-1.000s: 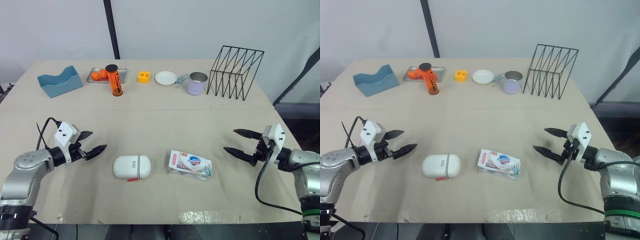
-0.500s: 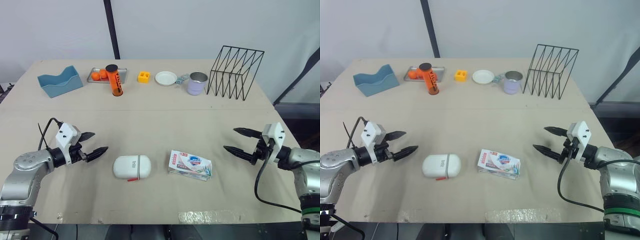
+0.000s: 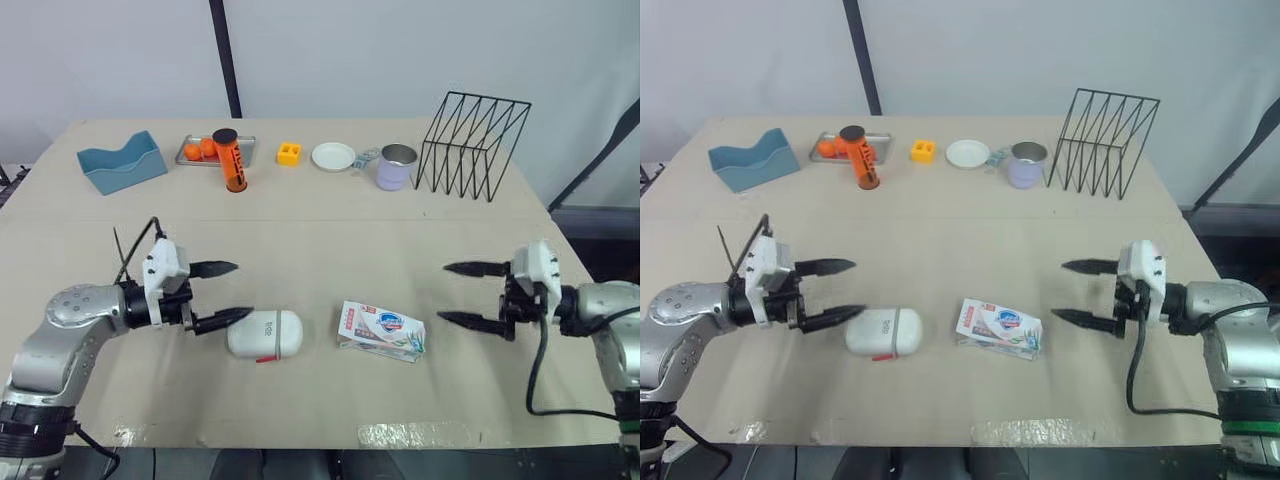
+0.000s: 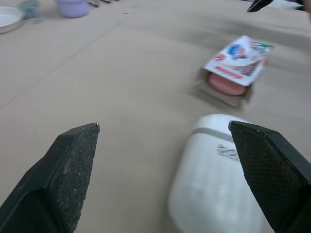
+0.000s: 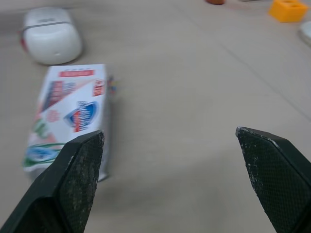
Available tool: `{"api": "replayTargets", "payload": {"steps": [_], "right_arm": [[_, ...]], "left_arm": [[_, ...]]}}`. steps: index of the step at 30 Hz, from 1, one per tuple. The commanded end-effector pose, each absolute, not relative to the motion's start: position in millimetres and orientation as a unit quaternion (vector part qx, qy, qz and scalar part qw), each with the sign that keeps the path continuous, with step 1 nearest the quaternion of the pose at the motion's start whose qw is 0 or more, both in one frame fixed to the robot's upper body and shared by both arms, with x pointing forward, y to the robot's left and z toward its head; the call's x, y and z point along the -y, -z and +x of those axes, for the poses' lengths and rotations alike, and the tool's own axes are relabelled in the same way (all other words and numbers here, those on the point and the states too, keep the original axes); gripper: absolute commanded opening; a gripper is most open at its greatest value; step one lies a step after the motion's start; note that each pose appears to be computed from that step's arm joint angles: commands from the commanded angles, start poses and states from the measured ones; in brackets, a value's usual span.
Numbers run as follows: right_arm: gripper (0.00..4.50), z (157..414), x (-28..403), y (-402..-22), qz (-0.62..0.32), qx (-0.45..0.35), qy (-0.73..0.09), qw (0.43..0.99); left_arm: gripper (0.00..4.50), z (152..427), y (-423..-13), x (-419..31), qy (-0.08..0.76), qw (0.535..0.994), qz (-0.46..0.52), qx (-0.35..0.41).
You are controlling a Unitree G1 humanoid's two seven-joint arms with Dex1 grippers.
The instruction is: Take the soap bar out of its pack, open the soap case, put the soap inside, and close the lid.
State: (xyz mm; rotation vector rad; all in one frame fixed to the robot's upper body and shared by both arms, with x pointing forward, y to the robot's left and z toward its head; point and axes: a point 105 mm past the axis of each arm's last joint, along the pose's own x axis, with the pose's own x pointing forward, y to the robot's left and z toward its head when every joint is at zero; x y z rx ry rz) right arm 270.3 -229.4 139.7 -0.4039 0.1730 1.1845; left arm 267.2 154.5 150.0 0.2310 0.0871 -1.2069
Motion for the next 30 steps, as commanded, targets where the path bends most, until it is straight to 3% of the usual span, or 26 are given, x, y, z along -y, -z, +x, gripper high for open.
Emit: {"api": "replayTargets", "payload": {"steps": [1,10,30], "right_arm": [[4.47,257.5,216.5,-140.6,-0.193,-0.085,-0.58,0.787],[4.47,241.3,204.8,-113.3,-0.169,-0.11,-0.579,0.79],[4.47,243.8,196.5,-105.2,-0.168,-0.1,-0.573,0.796]], "left_arm": [[4.5,249.9,-152.3,-138.8,0.612,0.78,0.123,-0.037],[4.5,228.9,-144.6,-119.2,0.653,0.747,0.117,-0.04],[4.5,224.7,-144.2,-113.1,0.655,0.747,0.11,-0.028]]}}
